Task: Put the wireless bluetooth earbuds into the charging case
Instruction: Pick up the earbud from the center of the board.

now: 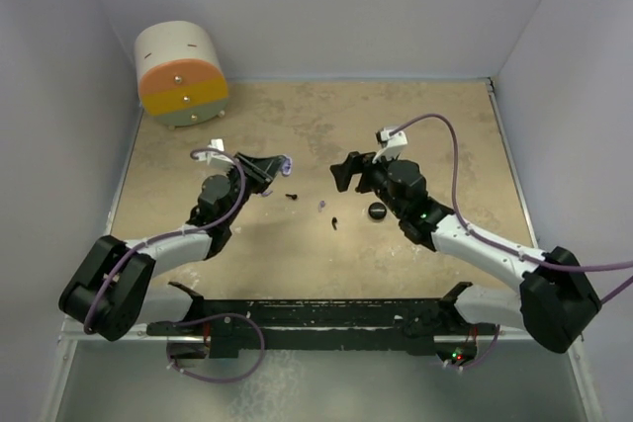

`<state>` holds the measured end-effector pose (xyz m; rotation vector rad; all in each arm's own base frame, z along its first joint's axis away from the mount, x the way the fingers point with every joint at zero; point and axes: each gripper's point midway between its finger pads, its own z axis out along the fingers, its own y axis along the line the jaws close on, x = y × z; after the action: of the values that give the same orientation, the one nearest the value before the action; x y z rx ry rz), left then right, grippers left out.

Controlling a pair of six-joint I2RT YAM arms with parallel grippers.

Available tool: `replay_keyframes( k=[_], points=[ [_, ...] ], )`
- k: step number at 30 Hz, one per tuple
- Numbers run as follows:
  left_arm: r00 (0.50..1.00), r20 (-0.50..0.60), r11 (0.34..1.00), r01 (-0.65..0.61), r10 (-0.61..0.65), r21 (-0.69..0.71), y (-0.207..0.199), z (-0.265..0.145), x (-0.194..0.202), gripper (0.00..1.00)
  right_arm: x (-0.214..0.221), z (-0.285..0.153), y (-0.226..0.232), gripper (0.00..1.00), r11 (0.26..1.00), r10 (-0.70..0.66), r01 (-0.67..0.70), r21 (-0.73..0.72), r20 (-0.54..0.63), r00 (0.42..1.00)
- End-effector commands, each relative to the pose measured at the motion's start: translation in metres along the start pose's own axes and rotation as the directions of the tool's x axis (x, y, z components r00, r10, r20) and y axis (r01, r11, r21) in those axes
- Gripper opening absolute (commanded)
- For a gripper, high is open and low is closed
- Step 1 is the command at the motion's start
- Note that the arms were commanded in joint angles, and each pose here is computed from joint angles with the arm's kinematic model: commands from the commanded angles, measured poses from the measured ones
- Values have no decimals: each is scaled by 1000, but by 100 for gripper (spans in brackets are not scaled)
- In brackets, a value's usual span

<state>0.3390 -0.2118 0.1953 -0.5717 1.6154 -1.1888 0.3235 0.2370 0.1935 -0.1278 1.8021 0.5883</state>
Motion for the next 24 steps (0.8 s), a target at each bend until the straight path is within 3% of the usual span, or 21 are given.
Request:
replay_keyframes(
  k=[1,5,13,20,24],
  points=[
    [994,63,992,81,-87,97,-11,-6,-27,0,-2,11,5,89,999,48,-48,-23,-17,999],
    [989,76,986,119,-128,113,-3,-12,-33,0,17,36,7,76,999,13,-9,31,-112,994],
    [987,37,979,151,-157,135,0,-16,-26,0,86,42,18,66,991,15,25,130,-299,954],
    [984,24,977,174,-178,125,9,-21,-28,0,132,44,23,55,989,12,48,139,-400,916],
    [983,26,975,178,-183,129,10,-22,-31,0,138,52,29,50,987,17,51,153,-412,911]
  ],
)
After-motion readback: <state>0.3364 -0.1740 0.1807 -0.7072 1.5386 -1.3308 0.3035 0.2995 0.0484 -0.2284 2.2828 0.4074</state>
